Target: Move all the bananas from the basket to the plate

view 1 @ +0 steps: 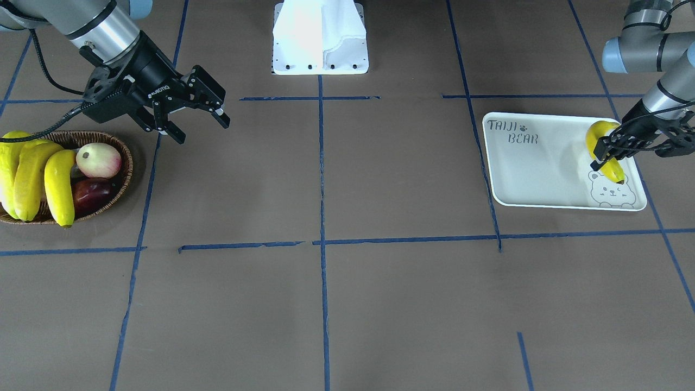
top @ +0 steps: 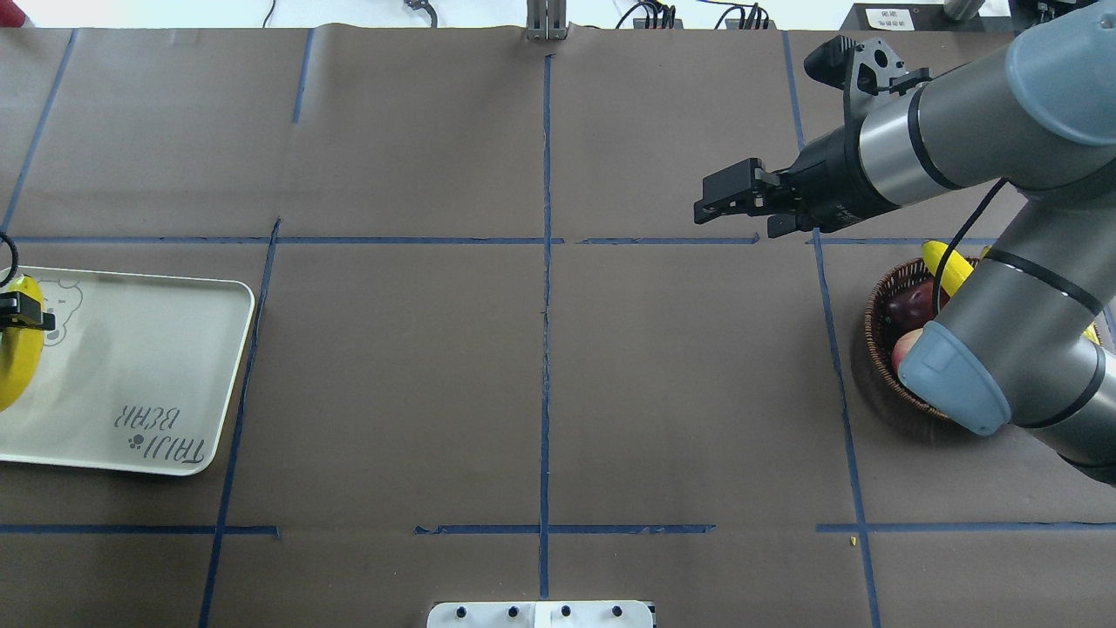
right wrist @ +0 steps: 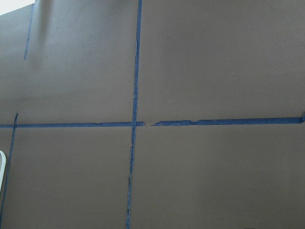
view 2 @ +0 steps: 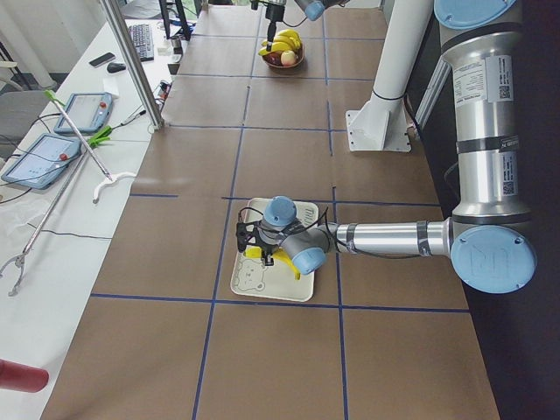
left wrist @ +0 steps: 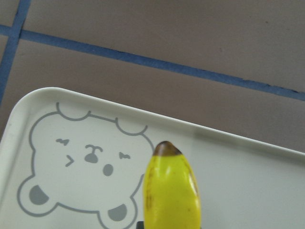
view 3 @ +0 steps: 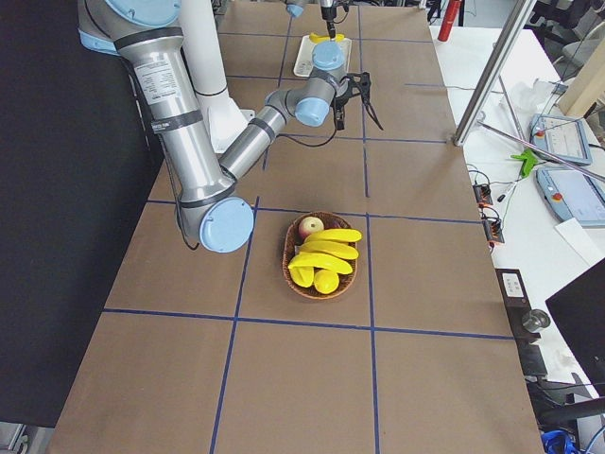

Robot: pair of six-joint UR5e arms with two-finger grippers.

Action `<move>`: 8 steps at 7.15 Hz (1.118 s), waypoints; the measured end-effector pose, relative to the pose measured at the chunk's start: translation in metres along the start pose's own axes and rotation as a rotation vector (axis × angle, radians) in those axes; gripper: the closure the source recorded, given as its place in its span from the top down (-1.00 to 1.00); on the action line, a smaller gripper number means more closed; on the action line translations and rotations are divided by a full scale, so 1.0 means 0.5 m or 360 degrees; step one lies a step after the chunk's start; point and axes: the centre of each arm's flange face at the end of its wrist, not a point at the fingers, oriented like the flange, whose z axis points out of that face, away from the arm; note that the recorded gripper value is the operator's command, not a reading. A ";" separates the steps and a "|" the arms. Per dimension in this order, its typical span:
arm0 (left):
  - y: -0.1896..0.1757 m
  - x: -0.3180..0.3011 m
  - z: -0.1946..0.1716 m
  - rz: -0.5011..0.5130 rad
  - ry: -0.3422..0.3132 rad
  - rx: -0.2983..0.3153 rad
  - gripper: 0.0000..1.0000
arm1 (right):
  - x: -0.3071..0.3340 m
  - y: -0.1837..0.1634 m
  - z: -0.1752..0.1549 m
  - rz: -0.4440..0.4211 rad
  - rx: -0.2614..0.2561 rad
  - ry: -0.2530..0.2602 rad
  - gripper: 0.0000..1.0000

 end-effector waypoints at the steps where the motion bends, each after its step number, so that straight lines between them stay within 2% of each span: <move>1: 0.000 -0.018 0.008 0.0026 -0.0033 0.0012 -0.02 | 0.003 0.000 0.002 0.0001 -0.0003 0.0005 1.00; 2: 0.000 -0.028 0.013 0.0051 -0.0051 0.0017 0.99 | 0.004 0.000 0.002 0.0001 -0.0004 0.0007 1.00; 4: 0.000 -0.037 0.015 0.0145 -0.0056 0.0014 1.00 | 0.007 -0.002 0.001 0.0005 -0.0002 0.0012 1.00; 6: -0.016 -0.033 -0.002 0.0160 -0.0035 0.0045 1.00 | 0.033 -0.014 -0.011 0.0029 -0.0002 0.0051 1.00; 8: -0.039 -0.027 -0.037 0.0123 0.0032 0.0047 1.00 | 0.157 -0.018 -0.064 -0.0065 -0.0049 0.0132 1.00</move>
